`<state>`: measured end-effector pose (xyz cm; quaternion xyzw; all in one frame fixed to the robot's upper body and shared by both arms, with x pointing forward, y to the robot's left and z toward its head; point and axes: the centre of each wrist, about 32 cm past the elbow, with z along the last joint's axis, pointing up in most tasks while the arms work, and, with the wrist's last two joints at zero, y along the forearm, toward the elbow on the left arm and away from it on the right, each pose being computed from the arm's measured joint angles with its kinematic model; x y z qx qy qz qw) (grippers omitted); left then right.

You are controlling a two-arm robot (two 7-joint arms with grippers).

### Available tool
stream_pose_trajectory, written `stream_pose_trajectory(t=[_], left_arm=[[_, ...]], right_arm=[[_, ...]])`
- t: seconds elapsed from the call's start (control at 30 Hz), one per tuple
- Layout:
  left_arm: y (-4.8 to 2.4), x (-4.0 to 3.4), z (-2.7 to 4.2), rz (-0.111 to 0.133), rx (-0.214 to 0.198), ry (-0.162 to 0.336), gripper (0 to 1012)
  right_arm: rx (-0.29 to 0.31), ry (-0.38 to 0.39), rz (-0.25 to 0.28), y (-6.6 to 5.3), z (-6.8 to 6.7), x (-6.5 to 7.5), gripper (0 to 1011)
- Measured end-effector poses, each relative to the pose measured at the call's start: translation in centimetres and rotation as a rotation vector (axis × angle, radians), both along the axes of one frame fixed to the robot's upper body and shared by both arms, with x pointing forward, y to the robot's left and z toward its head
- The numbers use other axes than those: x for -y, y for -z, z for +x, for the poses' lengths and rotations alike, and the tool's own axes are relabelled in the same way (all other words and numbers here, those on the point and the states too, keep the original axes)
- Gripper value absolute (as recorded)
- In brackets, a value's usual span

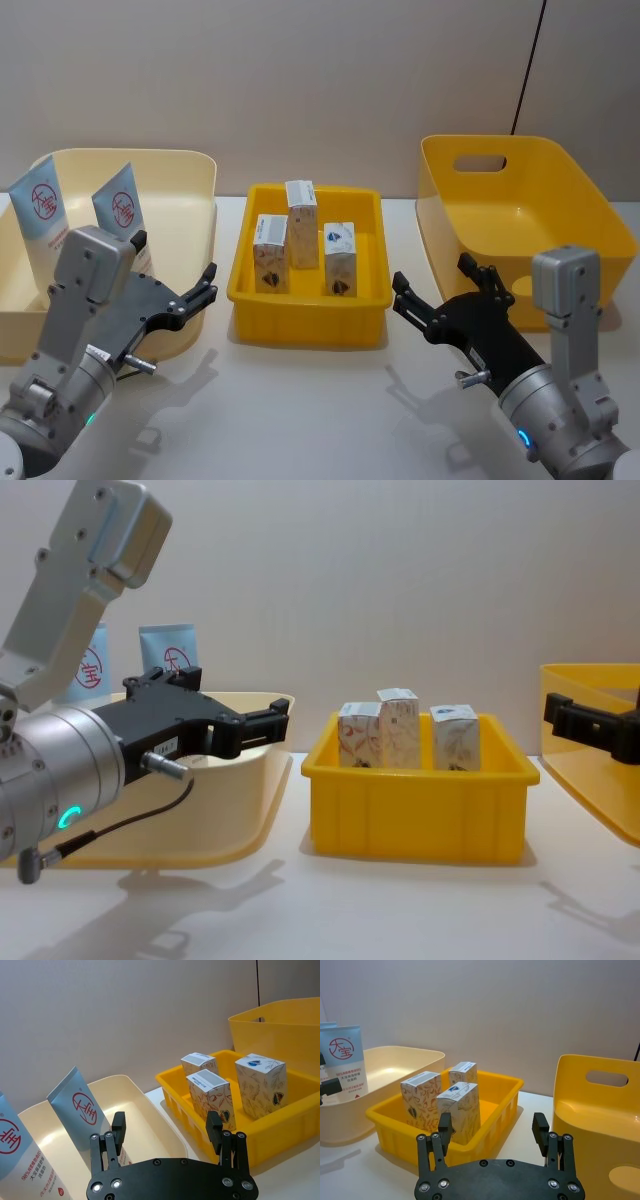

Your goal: Bimanual collaborative sorting of washing and personal care products

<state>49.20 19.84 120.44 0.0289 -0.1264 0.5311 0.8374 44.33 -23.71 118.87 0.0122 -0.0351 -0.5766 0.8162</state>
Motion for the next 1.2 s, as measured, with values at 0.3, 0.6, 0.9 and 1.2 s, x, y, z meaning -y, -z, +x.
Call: stream_pose_trajectory(t=[0.3,0.6,0.9,1.2], left_arm=[[0.0,0.0,0.0,0.0,0.0,0.0,1000],[0.0,0.0,0.0,0.0,0.0,0.0,1000],[0.0,0.0,0.0,0.0,0.0,0.0,1000],[0.0,0.0,0.0,0.0,0.0,0.0,1000]], right_arm=[[0.0,0.0,0.0,0.0,0.0,0.0,1001],[0.0,0.0,0.0,0.0,0.0,0.0,1001],[0.0,0.0,0.0,0.0,0.0,0.0,1001],[0.0,0.0,0.0,0.0,0.0,0.0,1001]])
